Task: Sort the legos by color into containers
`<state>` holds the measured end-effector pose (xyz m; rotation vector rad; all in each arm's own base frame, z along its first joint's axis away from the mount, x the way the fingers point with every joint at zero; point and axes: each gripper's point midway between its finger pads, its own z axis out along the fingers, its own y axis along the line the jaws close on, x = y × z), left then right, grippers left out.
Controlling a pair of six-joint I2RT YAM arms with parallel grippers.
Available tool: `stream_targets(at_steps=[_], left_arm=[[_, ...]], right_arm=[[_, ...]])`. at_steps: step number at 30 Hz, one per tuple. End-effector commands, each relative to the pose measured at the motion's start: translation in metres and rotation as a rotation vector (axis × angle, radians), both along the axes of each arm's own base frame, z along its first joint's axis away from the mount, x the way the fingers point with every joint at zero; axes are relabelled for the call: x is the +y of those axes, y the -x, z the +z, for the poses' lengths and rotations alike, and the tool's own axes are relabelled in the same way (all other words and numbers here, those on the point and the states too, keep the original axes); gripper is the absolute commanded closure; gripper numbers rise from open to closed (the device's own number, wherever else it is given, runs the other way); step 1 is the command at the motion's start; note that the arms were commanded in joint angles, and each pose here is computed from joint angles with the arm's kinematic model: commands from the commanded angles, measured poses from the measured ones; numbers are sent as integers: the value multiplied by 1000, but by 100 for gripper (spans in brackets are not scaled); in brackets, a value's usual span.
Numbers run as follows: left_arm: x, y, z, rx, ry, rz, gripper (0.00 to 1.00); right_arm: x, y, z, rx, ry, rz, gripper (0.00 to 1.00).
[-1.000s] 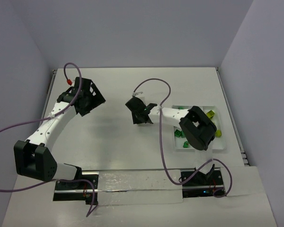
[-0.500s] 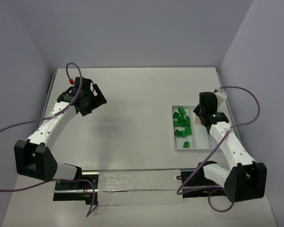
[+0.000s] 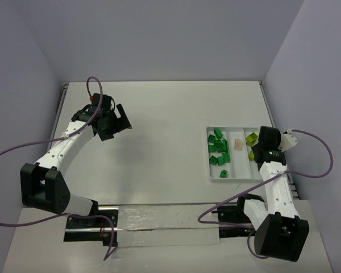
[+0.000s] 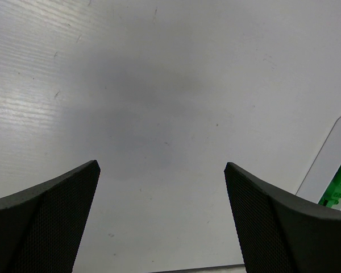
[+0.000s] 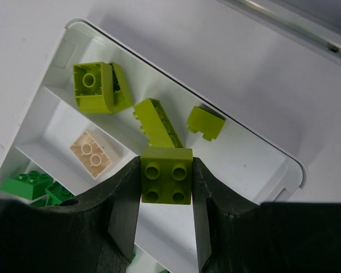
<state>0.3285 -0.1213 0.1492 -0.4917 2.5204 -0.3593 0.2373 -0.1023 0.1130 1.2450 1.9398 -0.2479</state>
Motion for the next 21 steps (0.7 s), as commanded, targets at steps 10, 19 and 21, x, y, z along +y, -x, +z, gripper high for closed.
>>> stream_targets(at_steps=[10, 19, 21], left_arm=[[9, -6, 20, 16, -79, -34, 1], [17, -9, 30, 6, -119, -3, 1], [18, -12, 33, 1, -121, 7, 1]], right_arm=[[-10, 41, -30, 59, -105, -261, 76], [-18, 35, -32, 123, -102, -254, 36], [-18, 32, -26, 112, -94, -223, 30]])
